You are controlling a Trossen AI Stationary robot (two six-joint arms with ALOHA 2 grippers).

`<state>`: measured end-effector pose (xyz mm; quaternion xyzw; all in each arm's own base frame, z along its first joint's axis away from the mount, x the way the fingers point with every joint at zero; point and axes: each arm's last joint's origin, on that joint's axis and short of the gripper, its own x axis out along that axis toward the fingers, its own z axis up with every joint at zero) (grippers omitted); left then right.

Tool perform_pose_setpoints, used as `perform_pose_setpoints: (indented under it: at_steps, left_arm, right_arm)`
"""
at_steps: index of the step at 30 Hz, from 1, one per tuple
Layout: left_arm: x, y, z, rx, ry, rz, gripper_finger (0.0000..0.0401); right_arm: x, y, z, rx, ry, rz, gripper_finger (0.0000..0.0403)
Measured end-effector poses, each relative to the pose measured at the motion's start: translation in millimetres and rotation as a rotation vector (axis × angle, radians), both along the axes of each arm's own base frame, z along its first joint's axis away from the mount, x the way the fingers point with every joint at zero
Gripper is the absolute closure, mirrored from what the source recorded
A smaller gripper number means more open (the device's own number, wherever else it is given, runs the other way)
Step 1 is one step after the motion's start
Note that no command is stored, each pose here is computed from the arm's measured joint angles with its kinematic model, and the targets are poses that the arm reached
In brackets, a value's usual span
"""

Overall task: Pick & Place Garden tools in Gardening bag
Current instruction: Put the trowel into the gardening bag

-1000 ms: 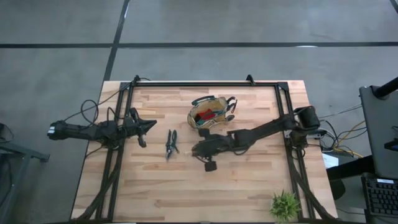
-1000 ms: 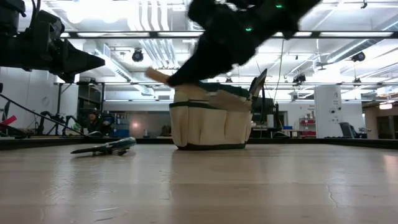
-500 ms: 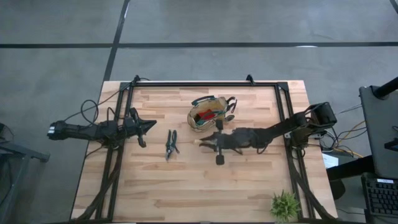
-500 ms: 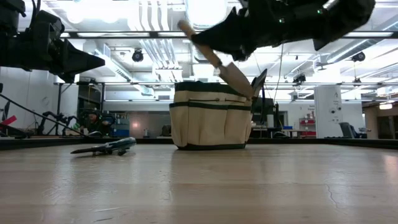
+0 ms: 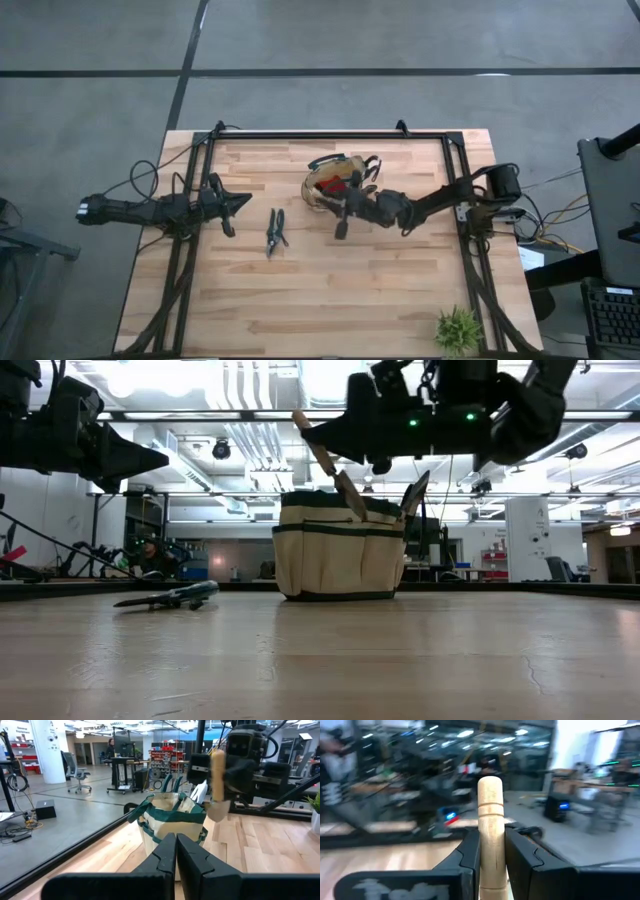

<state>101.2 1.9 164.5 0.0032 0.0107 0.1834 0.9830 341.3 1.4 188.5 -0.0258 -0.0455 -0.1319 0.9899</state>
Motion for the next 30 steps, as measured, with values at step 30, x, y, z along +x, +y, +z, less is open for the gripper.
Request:
perform_pose_setpoints:
  at_steps: [30]
  left_arm:
    - [0.0,0.0,0.0,0.000,0.000,0.000,0.0384]
  right_arm:
    - [38.1,-25.4,2.7,-0.057,-0.058,-0.356,0.0339]
